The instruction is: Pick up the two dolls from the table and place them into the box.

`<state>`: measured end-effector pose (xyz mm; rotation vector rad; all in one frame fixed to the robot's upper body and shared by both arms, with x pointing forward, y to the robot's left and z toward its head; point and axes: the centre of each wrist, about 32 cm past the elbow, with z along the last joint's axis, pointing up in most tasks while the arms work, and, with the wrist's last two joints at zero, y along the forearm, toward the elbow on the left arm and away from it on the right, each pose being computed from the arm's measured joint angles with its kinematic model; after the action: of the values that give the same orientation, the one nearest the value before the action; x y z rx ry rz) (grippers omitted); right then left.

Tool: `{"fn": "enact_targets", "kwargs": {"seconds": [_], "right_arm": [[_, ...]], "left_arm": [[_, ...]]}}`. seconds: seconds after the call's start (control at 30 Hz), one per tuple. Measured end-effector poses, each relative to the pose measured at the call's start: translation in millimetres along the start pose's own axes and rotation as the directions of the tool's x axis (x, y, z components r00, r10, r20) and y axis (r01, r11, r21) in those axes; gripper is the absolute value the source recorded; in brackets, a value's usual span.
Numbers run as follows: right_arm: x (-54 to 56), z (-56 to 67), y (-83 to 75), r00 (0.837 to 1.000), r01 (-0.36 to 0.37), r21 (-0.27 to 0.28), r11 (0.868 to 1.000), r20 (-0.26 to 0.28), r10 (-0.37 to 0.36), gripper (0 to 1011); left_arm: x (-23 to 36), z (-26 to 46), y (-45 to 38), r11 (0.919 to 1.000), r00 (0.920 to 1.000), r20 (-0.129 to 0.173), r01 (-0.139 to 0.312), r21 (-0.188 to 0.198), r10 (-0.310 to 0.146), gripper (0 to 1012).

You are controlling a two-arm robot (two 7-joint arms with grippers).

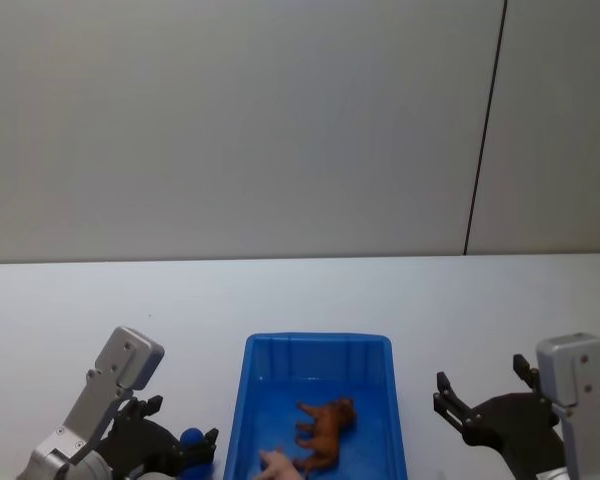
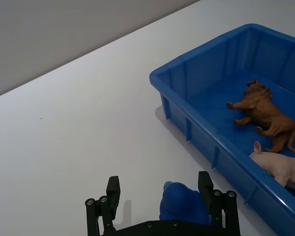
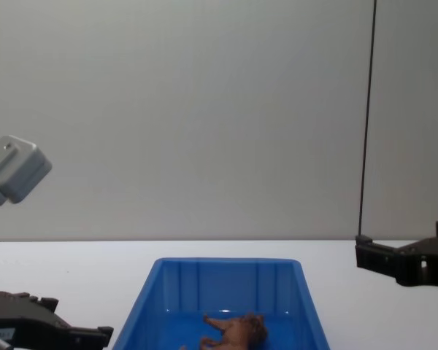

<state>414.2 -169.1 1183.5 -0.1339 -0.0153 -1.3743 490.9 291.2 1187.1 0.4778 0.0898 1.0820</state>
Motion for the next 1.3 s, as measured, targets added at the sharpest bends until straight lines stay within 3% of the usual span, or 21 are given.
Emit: {"fn": "enact_targets", "kwargs": {"seconds": [0.3, 0.47, 0.77, 1.1, 1.3], "right_arm": [[0.0, 0.0, 0.0, 1.000, 0.000, 0.000, 1.000, 0.000, 0.000, 1001], [0.0, 0.0, 0.0, 1.000, 0.000, 0.000, 1.000, 0.000, 0.000, 1001], [0.0, 0.0, 0.0, 1.000, 0.000, 0.000, 1.000, 0.000, 0.000, 1001], [0.0, 0.0, 0.0, 1.000, 0.000, 0.000, 1.000, 0.000, 0.000, 1001], [0.0, 0.0, 0.0, 1.000, 0.000, 0.000, 1.000, 0.000, 0.000, 1001]], "left_arm": [[2.1, -2.2, -2.1, 0.9994, 0.9994, -0.006, 0.035, 0.007, -0.035, 1001], [2.8, -3.0, -3.5, 0.9986, 0.9989, -0.002, 0.047, 0.023, -0.047, 946], [3.8, -4.7, -6.0, 0.9969, 0.9985, 0.005, 0.054, 0.057, -0.054, 673], [4.9, -4.9, -7.6, 0.9965, 0.9986, 0.009, 0.052, 0.065, -0.053, 344], [5.9, -3.5, -7.1, 0.9978, 0.9989, 0.013, 0.045, 0.049, -0.045, 294]]}}
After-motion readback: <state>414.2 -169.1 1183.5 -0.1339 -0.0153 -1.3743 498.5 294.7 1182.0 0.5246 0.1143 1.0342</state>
